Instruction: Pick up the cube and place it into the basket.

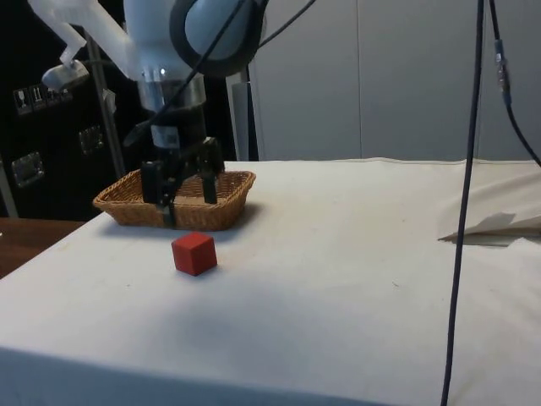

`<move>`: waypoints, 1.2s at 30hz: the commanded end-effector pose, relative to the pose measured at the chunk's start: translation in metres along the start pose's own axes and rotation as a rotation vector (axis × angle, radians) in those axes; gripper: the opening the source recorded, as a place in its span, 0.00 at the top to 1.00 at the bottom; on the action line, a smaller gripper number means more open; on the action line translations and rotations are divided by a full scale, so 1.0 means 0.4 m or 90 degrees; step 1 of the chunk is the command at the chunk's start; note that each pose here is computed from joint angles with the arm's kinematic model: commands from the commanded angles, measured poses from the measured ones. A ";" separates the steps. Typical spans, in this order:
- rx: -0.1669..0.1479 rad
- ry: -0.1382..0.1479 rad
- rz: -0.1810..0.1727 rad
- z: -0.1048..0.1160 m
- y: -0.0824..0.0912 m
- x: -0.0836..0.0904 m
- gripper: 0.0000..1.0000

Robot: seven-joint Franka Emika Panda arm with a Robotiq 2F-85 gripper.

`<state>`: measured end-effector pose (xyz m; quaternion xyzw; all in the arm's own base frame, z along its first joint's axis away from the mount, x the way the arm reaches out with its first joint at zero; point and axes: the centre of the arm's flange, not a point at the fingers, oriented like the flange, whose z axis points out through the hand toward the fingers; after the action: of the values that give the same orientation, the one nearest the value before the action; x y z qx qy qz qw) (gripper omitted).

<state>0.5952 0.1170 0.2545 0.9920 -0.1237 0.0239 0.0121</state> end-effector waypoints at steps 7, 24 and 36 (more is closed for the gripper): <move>0.006 -0.002 0.007 0.034 0.000 0.000 0.00; 0.011 -0.008 0.032 0.102 0.019 0.005 0.00; 0.012 -0.009 0.039 0.114 0.027 0.013 0.00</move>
<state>0.5982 0.1044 0.2113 0.9883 -0.1514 0.0179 0.0042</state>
